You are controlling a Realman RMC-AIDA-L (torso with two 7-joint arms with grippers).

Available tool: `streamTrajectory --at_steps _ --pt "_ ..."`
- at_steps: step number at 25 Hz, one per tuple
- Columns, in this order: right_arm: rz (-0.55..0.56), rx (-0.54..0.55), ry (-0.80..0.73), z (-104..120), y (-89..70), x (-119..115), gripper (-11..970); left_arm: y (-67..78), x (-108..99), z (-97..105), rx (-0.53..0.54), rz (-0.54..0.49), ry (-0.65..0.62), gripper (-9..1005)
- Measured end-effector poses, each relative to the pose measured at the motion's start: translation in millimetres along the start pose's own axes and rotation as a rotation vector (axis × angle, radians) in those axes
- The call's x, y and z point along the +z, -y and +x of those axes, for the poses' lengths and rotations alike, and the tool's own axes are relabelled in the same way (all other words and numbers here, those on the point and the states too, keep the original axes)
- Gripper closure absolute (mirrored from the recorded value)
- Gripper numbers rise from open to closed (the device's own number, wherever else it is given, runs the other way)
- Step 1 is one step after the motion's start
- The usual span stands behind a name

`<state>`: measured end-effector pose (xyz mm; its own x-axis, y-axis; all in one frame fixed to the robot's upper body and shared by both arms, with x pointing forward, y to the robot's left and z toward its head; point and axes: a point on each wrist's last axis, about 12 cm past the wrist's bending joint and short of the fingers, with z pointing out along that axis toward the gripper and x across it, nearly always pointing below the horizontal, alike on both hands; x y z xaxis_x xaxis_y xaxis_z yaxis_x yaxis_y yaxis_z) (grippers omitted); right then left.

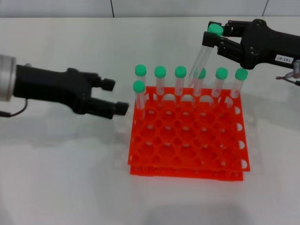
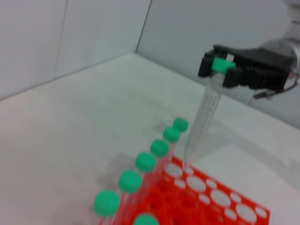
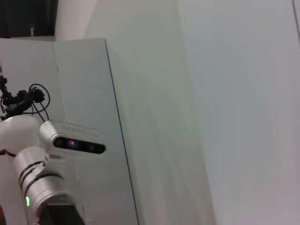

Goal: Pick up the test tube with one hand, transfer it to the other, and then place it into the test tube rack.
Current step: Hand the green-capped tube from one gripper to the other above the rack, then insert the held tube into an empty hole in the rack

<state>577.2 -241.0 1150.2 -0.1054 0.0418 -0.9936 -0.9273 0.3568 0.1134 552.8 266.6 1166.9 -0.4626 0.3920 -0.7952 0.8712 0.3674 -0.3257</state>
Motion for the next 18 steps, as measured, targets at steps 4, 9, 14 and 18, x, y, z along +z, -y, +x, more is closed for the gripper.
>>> streamTrajectory --at_steps 4,9,14,18 --pt "0.000 0.007 0.000 1.7 -0.6 0.1 693 2.6 -10.2 9.7 -0.012 -0.024 -0.065 110" --pt "0.008 0.027 -0.003 7.1 -1.8 -2.7 693 1.9 -13.7 20.3 -0.025 -0.036 -0.156 111" --pt "0.000 0.038 0.000 9.2 -3.5 0.4 693 -0.4 -16.2 32.6 -0.027 -0.056 -0.240 111" --pt "-0.012 0.042 0.001 10.2 -5.6 9.2 693 -0.2 -17.4 37.9 -0.007 -0.059 -0.251 111"
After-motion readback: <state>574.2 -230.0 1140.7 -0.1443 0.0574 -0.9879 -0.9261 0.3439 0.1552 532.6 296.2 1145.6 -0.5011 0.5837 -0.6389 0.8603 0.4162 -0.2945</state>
